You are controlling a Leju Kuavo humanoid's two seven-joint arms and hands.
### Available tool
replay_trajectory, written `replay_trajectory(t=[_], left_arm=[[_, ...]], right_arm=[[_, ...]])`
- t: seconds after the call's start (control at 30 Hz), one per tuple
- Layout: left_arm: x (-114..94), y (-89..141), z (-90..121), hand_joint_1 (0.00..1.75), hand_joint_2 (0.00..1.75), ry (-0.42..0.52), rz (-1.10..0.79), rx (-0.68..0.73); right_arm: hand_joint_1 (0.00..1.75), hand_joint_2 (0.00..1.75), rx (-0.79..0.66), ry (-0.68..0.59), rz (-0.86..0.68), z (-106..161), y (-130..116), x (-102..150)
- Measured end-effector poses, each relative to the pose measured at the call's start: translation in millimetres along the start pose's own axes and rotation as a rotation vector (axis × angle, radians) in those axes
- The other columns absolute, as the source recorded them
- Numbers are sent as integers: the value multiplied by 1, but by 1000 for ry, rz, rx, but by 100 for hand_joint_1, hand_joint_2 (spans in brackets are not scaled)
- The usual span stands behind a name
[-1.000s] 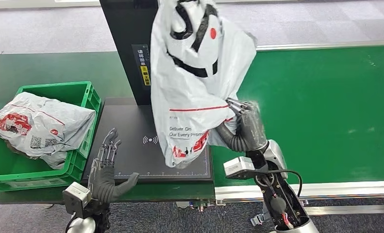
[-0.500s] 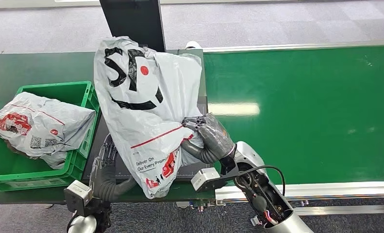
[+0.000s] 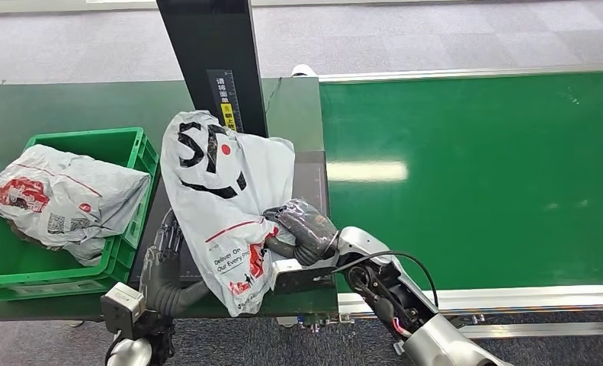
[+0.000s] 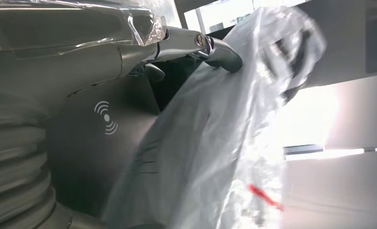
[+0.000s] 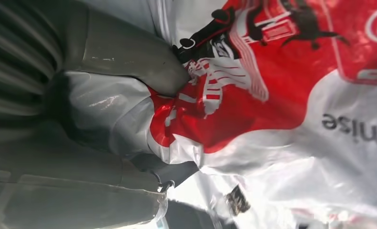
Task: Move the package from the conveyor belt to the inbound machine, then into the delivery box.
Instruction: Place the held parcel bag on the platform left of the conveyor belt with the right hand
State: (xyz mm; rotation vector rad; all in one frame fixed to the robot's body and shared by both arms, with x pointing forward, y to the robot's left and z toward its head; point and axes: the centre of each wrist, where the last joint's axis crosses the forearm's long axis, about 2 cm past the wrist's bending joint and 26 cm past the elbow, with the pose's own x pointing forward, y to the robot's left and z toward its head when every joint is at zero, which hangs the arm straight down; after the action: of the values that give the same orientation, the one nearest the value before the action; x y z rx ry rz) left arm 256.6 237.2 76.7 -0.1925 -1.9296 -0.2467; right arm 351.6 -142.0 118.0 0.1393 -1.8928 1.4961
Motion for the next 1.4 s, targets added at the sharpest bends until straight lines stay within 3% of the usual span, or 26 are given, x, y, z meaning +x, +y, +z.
replay_trajectory(t=[0.37,1.1,1.23,1.4], left_arm=[[-1,2,-7,0,175,14,-1,-4],[-2,1,-7,0,175,21,4,-2],[-3,1,-5,0,175,24,5,-2],[-3,1,-2,0,175,28,3,1]], right_arm=[[175,175,281,239,-5,-6,16,-16],[174,175,241,208,-15,-3,18,-20],[3,175,236,208,-11,-3,19,-20],[0,175,193,202,3,-1,21,-20]])
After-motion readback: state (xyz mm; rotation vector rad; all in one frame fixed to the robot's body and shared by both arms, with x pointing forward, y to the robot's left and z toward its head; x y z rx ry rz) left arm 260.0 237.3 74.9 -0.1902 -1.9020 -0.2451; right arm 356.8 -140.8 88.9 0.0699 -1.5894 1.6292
